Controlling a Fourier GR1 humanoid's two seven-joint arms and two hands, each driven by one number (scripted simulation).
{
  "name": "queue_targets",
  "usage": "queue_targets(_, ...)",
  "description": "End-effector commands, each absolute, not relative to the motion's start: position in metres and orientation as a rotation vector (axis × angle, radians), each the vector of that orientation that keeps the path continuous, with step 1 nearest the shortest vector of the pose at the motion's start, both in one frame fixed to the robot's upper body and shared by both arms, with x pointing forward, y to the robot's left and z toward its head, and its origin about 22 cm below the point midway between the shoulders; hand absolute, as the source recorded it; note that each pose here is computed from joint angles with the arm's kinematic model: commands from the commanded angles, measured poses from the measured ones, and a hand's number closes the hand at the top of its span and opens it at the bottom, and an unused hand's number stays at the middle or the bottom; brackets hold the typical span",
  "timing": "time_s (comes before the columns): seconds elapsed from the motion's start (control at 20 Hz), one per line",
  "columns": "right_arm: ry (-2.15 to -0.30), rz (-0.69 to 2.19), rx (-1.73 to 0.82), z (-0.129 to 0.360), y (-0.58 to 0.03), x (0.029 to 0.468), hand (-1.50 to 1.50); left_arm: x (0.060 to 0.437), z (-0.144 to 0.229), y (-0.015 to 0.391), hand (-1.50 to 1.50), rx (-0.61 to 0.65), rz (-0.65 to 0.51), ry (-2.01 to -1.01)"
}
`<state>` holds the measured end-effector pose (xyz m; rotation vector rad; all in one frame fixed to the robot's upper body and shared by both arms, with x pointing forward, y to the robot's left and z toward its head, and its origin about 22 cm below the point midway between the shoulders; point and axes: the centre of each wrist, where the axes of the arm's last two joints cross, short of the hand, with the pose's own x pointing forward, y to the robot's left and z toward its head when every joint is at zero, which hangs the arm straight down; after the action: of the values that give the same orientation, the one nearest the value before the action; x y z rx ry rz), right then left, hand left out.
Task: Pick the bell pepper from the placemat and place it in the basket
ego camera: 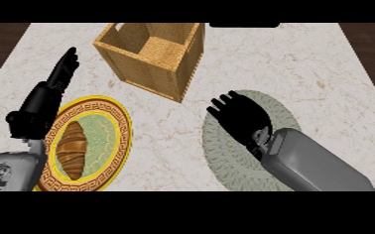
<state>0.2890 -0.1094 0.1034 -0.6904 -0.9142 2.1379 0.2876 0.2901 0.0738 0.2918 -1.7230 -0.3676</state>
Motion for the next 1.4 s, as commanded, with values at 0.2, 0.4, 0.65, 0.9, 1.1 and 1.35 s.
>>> queue_targets(0.2,-0.921,2.118,-0.679,0.079,-0.128,0.296,-1.50,0.291,0.093,0.297,0.00,0.292,-0.370,-1.725)
queue_targets(0.4,-0.949,2.109,-0.682,0.078,-0.136,0.302,-1.50,0.289,0.065,0.295,0.00,0.308,-0.379,-1.729)
queue_targets(0.65,-0.917,2.110,-0.688,0.055,-0.133,0.295,-1.50,0.278,0.068,0.312,0.00,0.288,-0.380,-1.708)
queue_targets(0.9,-0.900,2.104,-0.688,0.047,-0.139,0.306,-1.50,0.292,0.083,0.293,0.00,0.297,-0.354,-1.731)
queue_targets(1.1,-0.887,2.088,-0.690,0.052,-0.142,0.318,-1.50,0.290,0.084,0.290,0.00,0.294,-0.369,-1.705)
queue_targets(1.35,-0.875,2.091,-0.686,0.022,-0.145,0.307,-1.50,0.292,0.068,0.292,0.00,0.299,-0.366,-1.703)
